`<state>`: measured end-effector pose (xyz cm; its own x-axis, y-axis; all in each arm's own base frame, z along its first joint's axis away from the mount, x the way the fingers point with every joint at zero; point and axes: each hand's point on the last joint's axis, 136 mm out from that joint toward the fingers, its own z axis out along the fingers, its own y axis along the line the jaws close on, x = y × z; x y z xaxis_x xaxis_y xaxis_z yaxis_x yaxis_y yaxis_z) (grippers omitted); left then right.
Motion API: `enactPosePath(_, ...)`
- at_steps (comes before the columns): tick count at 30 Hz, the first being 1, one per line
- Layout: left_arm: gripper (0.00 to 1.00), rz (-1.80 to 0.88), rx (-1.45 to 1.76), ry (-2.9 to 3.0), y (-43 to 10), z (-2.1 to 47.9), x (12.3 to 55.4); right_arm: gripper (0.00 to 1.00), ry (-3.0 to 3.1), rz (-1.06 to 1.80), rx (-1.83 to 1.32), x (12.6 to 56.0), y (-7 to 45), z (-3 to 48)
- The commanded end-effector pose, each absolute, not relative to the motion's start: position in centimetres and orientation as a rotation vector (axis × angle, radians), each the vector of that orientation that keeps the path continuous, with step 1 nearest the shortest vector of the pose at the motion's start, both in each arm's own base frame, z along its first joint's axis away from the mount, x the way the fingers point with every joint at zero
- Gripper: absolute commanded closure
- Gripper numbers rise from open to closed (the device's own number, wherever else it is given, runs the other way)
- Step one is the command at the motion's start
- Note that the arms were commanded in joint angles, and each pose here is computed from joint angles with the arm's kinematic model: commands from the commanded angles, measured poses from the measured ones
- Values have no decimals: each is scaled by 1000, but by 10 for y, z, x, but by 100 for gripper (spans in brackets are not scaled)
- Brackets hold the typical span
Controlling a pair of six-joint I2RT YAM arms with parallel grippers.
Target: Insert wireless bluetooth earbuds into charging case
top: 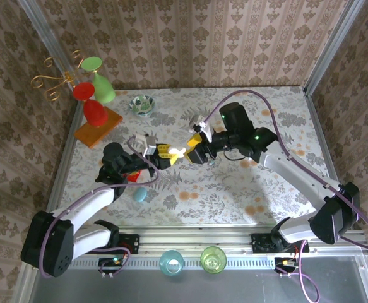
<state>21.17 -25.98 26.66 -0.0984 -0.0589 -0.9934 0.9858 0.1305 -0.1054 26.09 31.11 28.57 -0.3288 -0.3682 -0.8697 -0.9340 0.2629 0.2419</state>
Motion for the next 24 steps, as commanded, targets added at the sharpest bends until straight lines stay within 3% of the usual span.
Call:
enactPosePath(1,97,-1247,1066,1219,-264,289,204,48,1721,1102,-1276,253,324,291)
enactPosePath(7,97,-1255,1061,1210,-265,292,206,54,1743,1131,-1314,252,327,279)
enactPosePath(11,97,-1255,1062,1213,-265,290,207,69,1744,1141,-1317,252,328,277)
enactPosePath(16,95,-1251,1057,1223,-265,286,208,80,1743,1136,-1317,253,327,276)
enactPosePath(19,79,-1235,1047,1227,-265,285,210,81,1751,1128,-1302,255,327,274)
enactPosePath(24,29,-1162,998,1240,-261,283,219,81,1799,1113,-1205,271,322,266)
